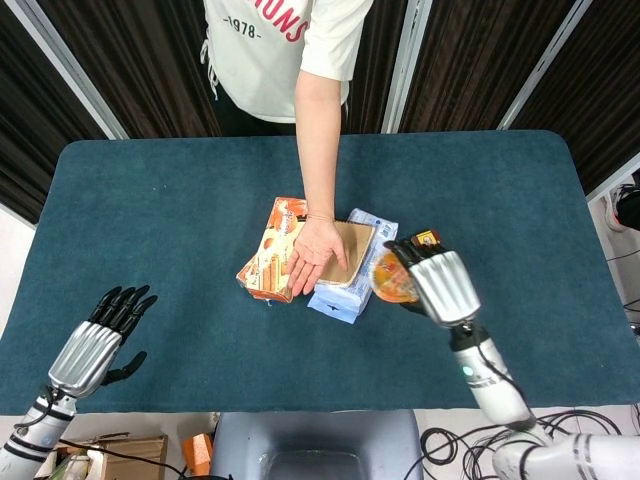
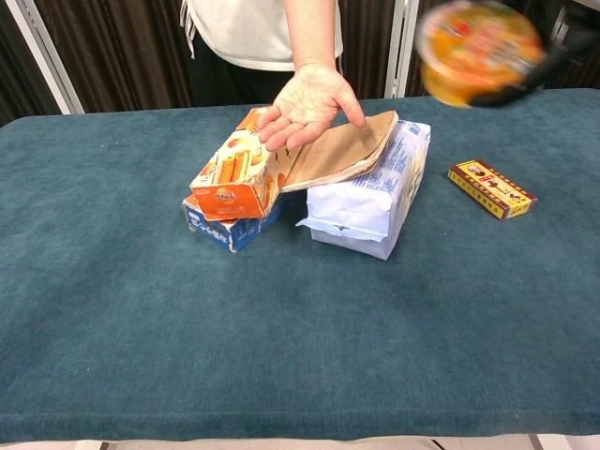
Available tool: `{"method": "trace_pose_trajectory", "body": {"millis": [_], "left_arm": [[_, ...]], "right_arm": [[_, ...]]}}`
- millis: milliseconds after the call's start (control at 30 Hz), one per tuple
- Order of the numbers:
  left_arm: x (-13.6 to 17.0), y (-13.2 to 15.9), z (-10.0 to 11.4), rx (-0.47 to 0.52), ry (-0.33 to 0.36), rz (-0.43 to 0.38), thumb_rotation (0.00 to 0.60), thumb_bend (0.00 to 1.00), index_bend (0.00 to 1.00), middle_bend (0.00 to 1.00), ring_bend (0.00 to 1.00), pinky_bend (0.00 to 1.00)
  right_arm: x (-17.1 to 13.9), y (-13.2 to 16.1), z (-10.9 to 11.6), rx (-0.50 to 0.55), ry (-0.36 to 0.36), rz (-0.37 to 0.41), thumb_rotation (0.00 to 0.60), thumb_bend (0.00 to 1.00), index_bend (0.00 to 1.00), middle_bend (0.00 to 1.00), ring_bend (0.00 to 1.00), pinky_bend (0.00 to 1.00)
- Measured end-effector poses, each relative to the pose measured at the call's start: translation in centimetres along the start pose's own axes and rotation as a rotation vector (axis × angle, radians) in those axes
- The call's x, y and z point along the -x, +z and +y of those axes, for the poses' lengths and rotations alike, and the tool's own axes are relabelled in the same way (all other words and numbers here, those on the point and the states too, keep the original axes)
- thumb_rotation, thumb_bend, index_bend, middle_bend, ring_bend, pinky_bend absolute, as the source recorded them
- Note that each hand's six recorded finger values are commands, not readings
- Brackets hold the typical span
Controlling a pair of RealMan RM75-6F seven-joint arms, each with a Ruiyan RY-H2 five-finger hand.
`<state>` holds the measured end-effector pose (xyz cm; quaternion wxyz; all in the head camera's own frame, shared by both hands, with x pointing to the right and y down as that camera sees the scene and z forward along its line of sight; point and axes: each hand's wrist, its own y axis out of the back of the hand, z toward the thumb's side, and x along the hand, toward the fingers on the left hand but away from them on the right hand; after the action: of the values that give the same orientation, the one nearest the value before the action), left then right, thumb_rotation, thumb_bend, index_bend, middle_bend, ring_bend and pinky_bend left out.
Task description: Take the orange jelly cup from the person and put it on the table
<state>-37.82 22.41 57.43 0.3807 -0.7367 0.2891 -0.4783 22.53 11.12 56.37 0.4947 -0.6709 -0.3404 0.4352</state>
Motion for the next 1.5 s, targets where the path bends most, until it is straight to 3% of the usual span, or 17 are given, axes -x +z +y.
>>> {"method": "trace_pose_trajectory", "body": {"millis": [267, 367, 433, 600, 700, 767, 833, 967, 1100, 1233, 1367, 1500], "left_arm": [[2.9, -0.6, -2.7, -0.001, -0.011, -0.006, 0.600, 0.33, 0.00, 0.00, 0.00, 0.00], [3.6, -0.7, -3.8, 0.007, -0.008, -0.009, 0.600, 0.33, 0.00, 0.00, 0.00, 0.00], [4.0, -0.5, -4.2, 0.018, -0.001, -0.018, 0.600, 0.33, 0.00, 0.00, 0.00, 0.00], [4.3, -0.3, -4.2, 0.022, 0.009, -0.026, 0.600, 0.33, 0.00, 0.00, 0.00, 0.00], [4.4, -0.6, -4.2, 0.019, 0.003, -0.017, 0.600, 0.33, 0.00, 0.00, 0.00, 0.00], [4.4, -0.7, -4.1, 0.021, 0.005, -0.014, 0.600, 0.33, 0.00, 0.00, 0.00, 0.00], [4.5, -0.8, -4.0, 0.027, 0.007, -0.012, 0.600, 0.33, 0.00, 0.00, 0.00, 0.00], [4.9, -1.0, -3.5, 0.035, 0.019, -0.008, 0.600, 0.33, 0.00, 0.00, 0.00, 0.00], [5.9, -1.2, -2.9, 0.043, 0.019, 0.001, 0.600, 0.33, 0.00, 0.00, 0.00, 0.00], [7.1, -1.5, -2.5, 0.025, -0.001, 0.035, 0.600, 0.33, 0.00, 0.00, 0.00, 0.00], [8.2, -1.3, -2.5, 0.012, -0.004, 0.071, 0.600, 0.34, 0.00, 0.00, 0.00, 0.00], [9.1, -1.5, -2.9, 0.005, 0.027, 0.098, 0.600, 0.34, 0.00, 0.00, 0.00, 0.00]], "right_arm": [[-5.9, -9.1, -5.4, 0.018, 0.109, -0.097, 0.600, 0.17, 0.57, 0.51, 0.46, 0.60], [-7.6, -10.8, -7.9, 0.014, 0.154, -0.102, 0.600, 0.17, 0.39, 0.42, 0.40, 0.57], [-8.5, -11.0, -9.5, 0.017, 0.186, -0.096, 0.600, 0.17, 0.29, 0.37, 0.37, 0.56], [-10.1, -10.2, -14.2, 0.040, 0.277, -0.080, 0.600, 0.17, 0.25, 0.34, 0.34, 0.54], [-10.6, -9.9, -15.3, 0.054, 0.309, -0.080, 0.600, 0.17, 0.17, 0.29, 0.30, 0.50], [-10.9, -10.1, -15.7, 0.051, 0.333, -0.084, 0.600, 0.17, 0.04, 0.14, 0.18, 0.39], [-11.2, -10.3, -15.9, 0.041, 0.366, -0.085, 0.600, 0.16, 0.00, 0.02, 0.06, 0.24], [-11.9, -10.6, -14.9, 0.030, 0.405, -0.085, 0.600, 0.11, 0.00, 0.00, 0.00, 0.10], [-13.1, -10.8, -12.0, 0.044, 0.382, -0.093, 0.600, 0.10, 0.00, 0.00, 0.00, 0.07], [-15.2, -11.2, -8.1, 0.053, 0.290, -0.124, 0.600, 0.10, 0.00, 0.00, 0.00, 0.05], [-19.4, -12.2, -4.1, 0.012, 0.161, -0.235, 0.600, 0.10, 0.00, 0.00, 0.00, 0.00], [-23.4, -12.4, -1.9, -0.073, 0.120, -0.328, 0.600, 0.10, 0.00, 0.00, 0.00, 0.00]]}}
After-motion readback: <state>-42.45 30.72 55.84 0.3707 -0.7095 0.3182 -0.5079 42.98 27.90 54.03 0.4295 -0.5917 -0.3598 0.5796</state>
